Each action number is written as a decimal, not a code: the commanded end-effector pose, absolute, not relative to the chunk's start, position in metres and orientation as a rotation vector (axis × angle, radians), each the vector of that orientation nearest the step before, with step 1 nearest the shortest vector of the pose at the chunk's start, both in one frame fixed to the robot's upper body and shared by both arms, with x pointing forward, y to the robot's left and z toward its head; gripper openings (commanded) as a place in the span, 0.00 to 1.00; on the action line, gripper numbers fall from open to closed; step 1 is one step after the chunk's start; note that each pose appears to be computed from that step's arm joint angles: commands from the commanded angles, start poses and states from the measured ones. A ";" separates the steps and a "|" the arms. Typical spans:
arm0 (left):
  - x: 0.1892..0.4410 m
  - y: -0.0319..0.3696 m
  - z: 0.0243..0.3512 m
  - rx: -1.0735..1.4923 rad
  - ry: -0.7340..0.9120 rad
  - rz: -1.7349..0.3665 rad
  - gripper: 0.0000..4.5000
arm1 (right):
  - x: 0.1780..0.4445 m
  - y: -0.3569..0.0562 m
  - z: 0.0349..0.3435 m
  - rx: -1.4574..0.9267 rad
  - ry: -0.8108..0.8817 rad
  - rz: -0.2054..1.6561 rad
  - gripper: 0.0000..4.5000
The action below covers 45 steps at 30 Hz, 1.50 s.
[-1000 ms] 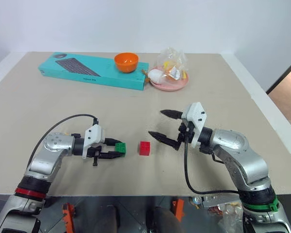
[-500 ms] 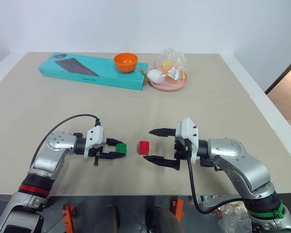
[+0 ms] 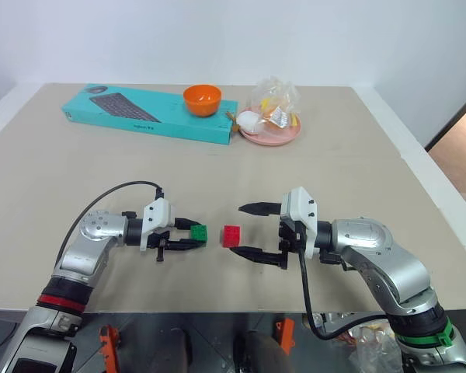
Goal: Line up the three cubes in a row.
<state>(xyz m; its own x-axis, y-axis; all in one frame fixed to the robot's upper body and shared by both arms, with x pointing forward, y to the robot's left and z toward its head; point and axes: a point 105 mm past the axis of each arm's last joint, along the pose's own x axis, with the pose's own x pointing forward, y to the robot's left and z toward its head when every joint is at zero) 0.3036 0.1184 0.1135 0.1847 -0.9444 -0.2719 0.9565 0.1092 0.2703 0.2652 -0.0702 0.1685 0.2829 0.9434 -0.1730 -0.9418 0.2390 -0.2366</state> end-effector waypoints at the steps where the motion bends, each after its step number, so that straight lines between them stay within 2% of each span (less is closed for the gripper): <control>1: 0.304 0.123 0.117 0.447 0.045 -1.399 0.29 | 0.264 -0.069 0.175 -0.328 -0.046 1.289 1.00; 5: 0.304 0.125 0.114 0.450 0.076 -1.403 0.29 | 0.264 -0.069 0.174 -0.329 -0.047 1.285 1.00; 7: 0.305 0.126 0.114 0.452 0.080 -1.396 0.53 | 0.264 -0.070 0.174 -0.331 -0.048 1.281 1.00; 13: 0.307 0.127 0.119 0.473 0.075 -1.389 0.98 | 0.265 -0.071 0.173 -0.336 -0.049 1.275 1.00; 19: 0.306 0.133 0.132 0.481 0.057 -1.367 1.00 | 0.266 -0.072 0.172 -0.338 -0.048 1.274 1.00; 25: 0.297 0.141 0.160 0.347 0.046 -1.256 1.00 | 0.268 -0.075 0.177 -0.313 -0.057 1.275 1.00; 30: 0.306 0.162 0.178 0.214 0.020 -0.992 1.00 | 0.271 -0.078 0.177 -0.312 -0.054 1.286 1.00; 37: 0.308 0.210 0.174 0.143 -0.072 -0.569 1.00 | 0.275 -0.075 0.175 -0.320 -0.044 1.325 1.00; 40: 0.303 0.226 0.161 0.128 -0.040 -0.490 1.00 | 0.276 -0.072 0.174 -0.331 -0.040 1.356 1.00; 45: 0.300 0.242 0.164 0.143 -0.045 -0.460 1.00 | 0.277 -0.071 0.173 -0.336 -0.039 1.371 1.00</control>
<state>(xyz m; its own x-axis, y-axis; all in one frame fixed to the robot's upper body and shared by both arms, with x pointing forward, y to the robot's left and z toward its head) 0.3020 0.2326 0.1488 0.8873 -0.4599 -0.0332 0.4607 0.8810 0.1078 0.2772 -0.0736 0.1633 0.2183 0.9580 -0.1860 -0.9605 0.1772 -0.2144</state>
